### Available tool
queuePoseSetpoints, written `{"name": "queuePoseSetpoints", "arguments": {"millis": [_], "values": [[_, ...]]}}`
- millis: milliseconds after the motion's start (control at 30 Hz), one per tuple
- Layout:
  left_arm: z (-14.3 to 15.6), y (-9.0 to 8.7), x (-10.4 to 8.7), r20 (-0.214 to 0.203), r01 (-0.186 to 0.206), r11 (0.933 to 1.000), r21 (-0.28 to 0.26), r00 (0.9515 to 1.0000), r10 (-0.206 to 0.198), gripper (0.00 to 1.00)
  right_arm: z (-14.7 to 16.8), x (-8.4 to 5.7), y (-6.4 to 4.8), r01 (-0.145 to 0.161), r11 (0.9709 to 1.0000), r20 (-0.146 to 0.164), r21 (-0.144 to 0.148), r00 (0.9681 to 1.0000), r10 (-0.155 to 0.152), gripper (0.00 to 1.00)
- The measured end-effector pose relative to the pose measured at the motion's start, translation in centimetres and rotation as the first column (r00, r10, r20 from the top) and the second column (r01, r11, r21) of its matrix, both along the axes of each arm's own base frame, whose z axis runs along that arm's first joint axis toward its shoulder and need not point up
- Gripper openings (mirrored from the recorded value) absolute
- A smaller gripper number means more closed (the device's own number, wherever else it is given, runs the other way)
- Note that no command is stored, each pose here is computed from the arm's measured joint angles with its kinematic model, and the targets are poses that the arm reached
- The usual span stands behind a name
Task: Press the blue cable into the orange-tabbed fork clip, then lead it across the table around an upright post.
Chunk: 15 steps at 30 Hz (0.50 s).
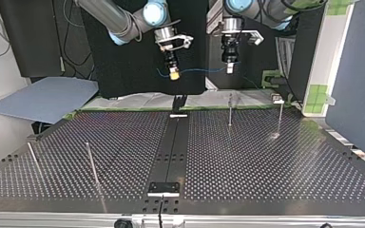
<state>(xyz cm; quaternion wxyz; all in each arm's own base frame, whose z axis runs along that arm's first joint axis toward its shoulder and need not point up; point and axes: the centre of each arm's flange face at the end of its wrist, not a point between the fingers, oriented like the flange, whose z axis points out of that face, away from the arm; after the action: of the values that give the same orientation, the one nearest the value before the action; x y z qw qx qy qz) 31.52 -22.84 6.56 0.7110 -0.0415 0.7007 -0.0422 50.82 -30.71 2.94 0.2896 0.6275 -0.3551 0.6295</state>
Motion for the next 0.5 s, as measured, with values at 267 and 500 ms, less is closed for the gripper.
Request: {"name": "queuePoseSetpoints", "arguments": {"millis": [267, 500], "values": [[-2.7, 2.5, 0.8, -0.05, -0.047, 0.9983, 0.036, 0.9976, 0.049, 0.0, 0.4, 0.9, -2.1, 0.008, 1.0, 0.02, -0.006, 0.9998, -0.008, 0.0], [-4.2, 4.2, 2.6, -0.037, -0.096, 0.995, 0.026, 0.9946, 0.097, 0.0, -0.1, 1.0, -3.5, 0.012, 0.9999, 0.009, 0.004, 0.9999, -0.012, 0.0]]}}
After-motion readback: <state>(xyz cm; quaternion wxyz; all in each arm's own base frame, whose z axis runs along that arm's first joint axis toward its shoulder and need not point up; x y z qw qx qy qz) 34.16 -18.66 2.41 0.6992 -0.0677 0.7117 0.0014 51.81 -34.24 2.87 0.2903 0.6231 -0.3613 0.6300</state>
